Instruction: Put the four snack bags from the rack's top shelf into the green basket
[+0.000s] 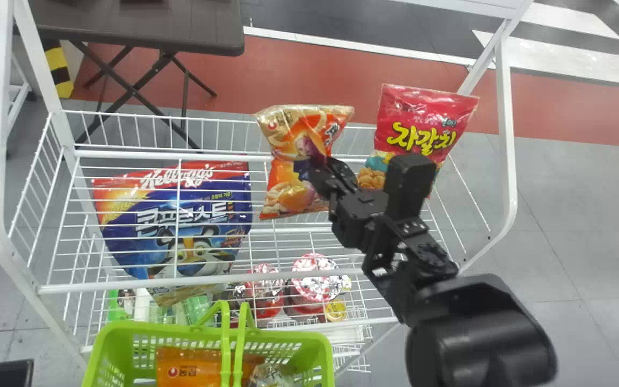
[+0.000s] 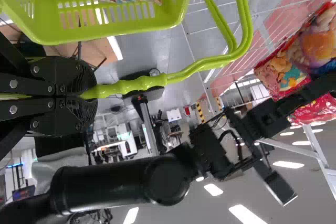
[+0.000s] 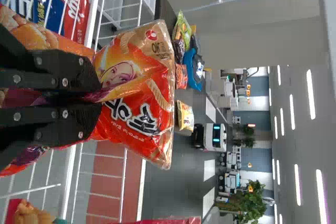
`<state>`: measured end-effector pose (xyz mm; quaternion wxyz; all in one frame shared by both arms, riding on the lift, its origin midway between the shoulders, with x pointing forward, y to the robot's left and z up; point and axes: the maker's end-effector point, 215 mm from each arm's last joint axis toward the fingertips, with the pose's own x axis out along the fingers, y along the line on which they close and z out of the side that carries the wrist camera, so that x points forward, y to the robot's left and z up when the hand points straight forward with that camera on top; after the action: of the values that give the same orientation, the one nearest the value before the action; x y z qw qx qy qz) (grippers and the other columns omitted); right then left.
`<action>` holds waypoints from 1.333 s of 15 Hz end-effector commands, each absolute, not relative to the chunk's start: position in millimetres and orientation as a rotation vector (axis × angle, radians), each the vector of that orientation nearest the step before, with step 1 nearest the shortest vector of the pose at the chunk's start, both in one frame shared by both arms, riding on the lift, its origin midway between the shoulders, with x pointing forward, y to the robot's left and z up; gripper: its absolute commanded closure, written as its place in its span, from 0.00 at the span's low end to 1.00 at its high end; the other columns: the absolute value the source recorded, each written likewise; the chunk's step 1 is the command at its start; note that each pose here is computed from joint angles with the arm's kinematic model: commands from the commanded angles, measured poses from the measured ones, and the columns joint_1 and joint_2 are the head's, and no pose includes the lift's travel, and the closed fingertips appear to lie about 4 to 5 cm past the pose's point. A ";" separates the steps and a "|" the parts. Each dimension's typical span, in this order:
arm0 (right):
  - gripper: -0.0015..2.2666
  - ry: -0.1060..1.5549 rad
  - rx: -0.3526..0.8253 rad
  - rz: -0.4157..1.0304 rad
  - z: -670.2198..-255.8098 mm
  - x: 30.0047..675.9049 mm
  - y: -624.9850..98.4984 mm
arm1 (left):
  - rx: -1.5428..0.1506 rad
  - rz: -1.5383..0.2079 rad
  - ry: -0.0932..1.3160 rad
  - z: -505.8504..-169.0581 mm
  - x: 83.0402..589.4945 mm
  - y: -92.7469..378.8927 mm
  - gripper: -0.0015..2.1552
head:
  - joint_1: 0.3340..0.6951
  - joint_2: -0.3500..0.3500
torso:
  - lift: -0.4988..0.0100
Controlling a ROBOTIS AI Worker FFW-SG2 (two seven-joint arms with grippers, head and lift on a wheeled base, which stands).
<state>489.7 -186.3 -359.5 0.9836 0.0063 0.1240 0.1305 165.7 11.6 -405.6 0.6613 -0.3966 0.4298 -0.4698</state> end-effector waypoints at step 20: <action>0.91 1.024 0.485 0.691 -451.0 198.4 -76.3 | -0.870 -1.050 0.963 -408.2 164.9 10.0 1.00 | 1.00 0.00 | 0.98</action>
<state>196.9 -95.4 -452.7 0.7905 0.2252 0.4821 0.3033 165.8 11.4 -409.4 0.6720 -0.3856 0.4280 -0.4654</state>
